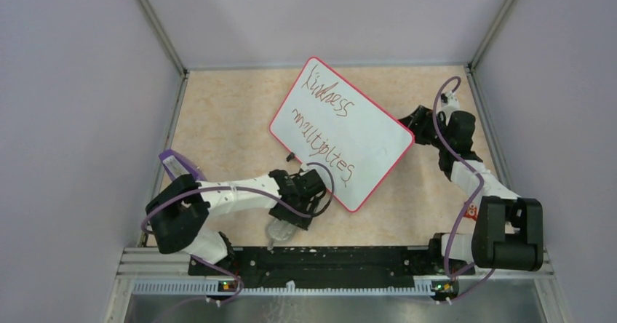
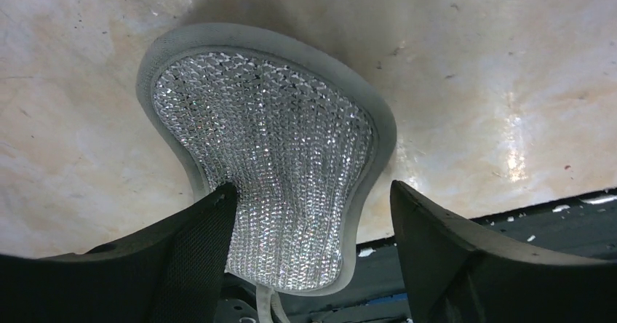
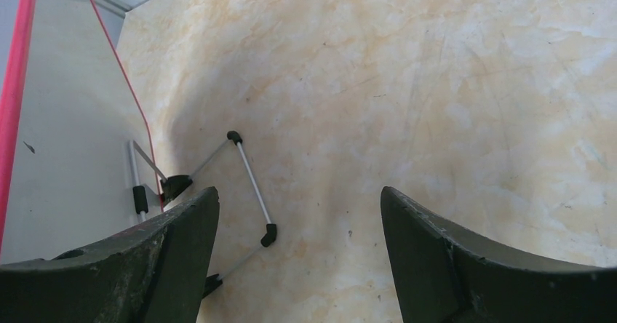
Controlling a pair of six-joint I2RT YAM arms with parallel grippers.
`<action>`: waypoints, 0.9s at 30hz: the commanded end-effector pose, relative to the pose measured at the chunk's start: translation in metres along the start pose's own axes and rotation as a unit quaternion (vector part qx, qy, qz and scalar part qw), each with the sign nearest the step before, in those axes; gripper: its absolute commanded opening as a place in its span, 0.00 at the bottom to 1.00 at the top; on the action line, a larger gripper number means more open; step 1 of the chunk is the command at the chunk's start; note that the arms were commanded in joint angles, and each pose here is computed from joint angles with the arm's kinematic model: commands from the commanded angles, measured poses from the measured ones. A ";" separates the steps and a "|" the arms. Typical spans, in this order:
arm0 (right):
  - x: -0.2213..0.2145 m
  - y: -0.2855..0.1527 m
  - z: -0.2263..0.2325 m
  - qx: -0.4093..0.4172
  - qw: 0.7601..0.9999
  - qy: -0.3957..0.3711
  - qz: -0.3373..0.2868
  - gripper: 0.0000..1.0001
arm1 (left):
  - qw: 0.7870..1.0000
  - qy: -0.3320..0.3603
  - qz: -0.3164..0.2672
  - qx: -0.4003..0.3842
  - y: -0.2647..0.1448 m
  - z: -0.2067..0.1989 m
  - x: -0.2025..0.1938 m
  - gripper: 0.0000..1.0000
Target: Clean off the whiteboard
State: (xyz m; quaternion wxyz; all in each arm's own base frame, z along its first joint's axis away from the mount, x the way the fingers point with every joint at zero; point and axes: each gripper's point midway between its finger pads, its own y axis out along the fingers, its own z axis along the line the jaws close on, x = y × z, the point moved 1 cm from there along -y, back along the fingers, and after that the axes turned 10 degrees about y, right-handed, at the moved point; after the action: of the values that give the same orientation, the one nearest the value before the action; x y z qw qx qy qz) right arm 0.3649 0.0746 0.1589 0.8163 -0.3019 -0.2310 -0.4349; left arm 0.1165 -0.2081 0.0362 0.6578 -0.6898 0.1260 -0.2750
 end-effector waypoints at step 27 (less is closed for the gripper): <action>0.014 -0.002 -0.002 -0.022 0.999 -0.014 -0.023 0.91 | 0.999 -0.001 -0.005 0.038 0.022 0.010 0.000 0.39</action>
State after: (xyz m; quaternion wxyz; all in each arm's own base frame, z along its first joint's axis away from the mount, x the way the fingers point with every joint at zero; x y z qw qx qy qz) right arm 0.3633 0.0734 0.1479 0.8185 -0.3144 -0.2173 -0.4290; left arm 0.1274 -0.2040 0.0242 0.6798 -0.6662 0.1144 -0.2846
